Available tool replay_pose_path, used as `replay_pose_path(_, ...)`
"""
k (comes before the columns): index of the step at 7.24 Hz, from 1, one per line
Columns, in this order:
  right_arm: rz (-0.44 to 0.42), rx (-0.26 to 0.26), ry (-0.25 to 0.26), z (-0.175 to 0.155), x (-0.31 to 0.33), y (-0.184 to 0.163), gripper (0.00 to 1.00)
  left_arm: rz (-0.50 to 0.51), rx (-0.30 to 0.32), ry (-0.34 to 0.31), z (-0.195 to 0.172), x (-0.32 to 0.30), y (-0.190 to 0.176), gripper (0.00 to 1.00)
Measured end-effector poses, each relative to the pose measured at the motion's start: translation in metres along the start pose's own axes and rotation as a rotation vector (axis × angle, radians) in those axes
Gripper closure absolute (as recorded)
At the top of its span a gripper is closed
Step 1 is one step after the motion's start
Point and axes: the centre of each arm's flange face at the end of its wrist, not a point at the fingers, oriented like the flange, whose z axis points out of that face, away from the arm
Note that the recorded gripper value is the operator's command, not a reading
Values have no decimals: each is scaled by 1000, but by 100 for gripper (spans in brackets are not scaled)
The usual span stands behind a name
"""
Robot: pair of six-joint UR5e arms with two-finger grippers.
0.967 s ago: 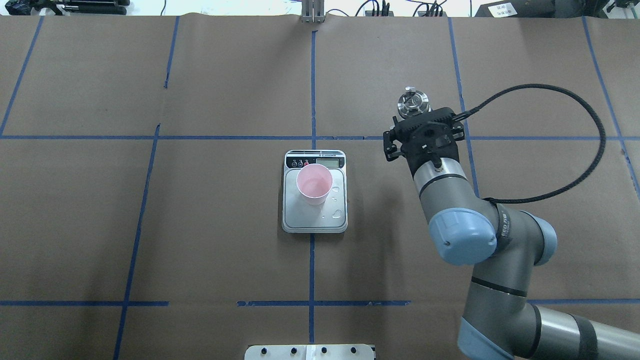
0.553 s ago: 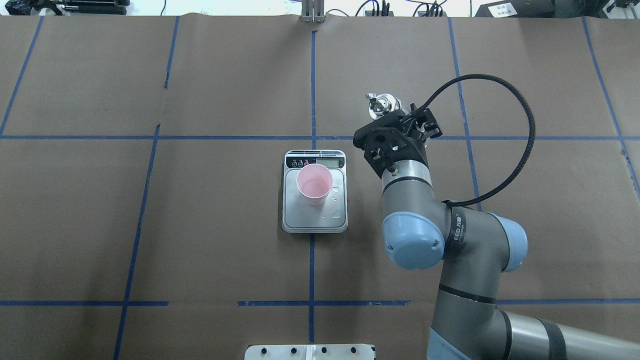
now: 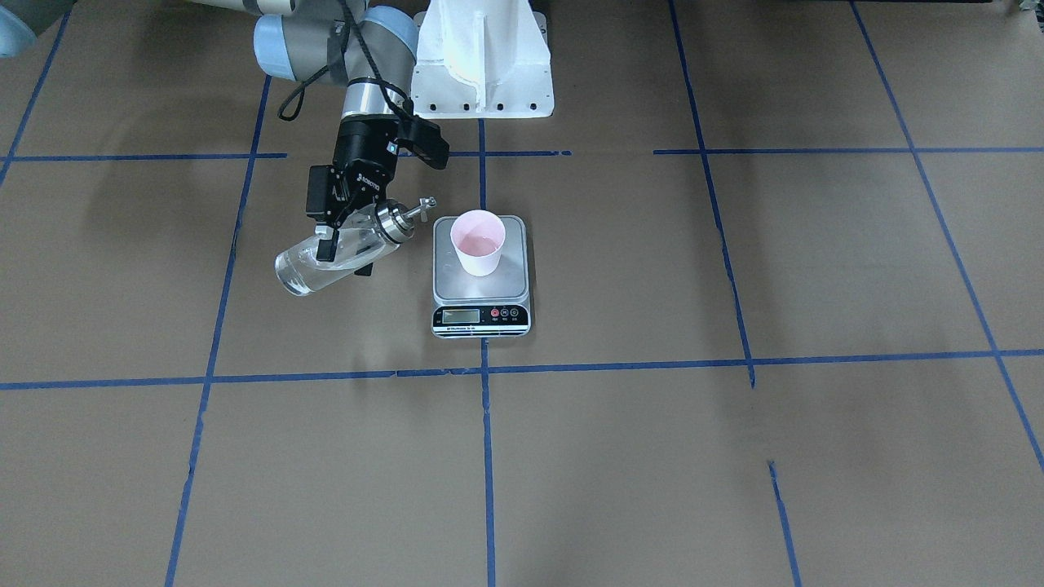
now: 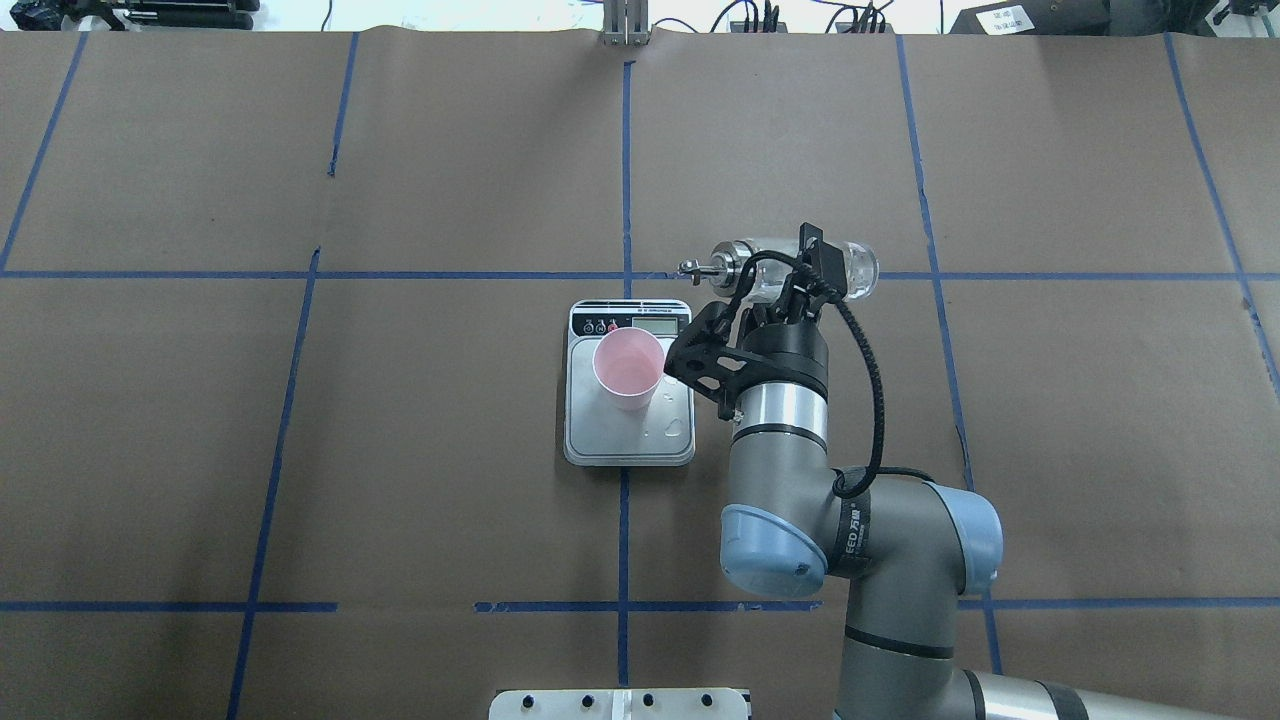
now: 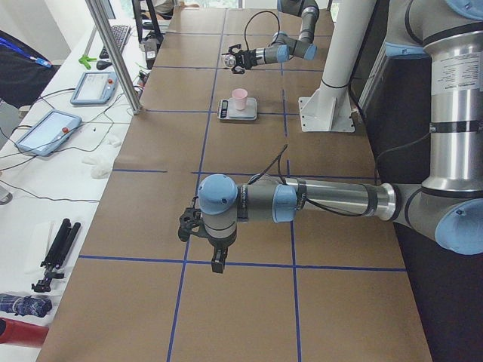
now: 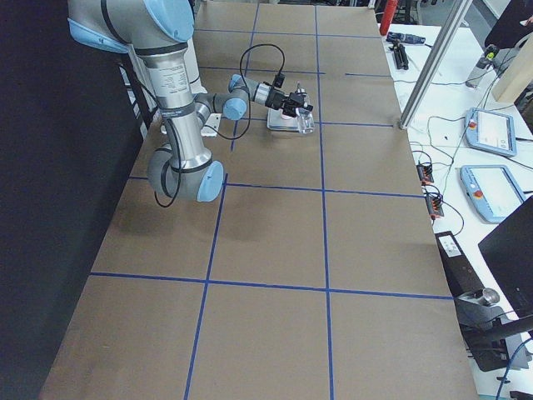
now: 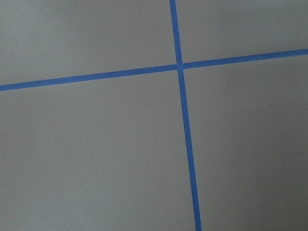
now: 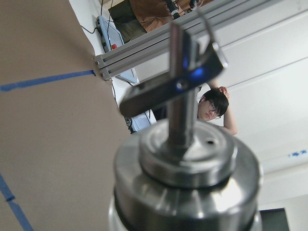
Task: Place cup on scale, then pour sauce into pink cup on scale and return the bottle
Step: 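Tilt the bottle spout down over the pink cup with the right gripper, then hold the bottle tilted over the cup to pour sauce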
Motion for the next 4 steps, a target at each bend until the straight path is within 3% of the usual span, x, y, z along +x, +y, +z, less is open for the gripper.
replay_pose_path(2, -220, 10, 81, 3, -9, 3, 100, 0, 0, 0, 0, 0, 0, 0)
replay_pose_path(4, -380, 14, 152, 4, -12, -1, 100, 0, -1, 1, 0, 1, -1, 0)
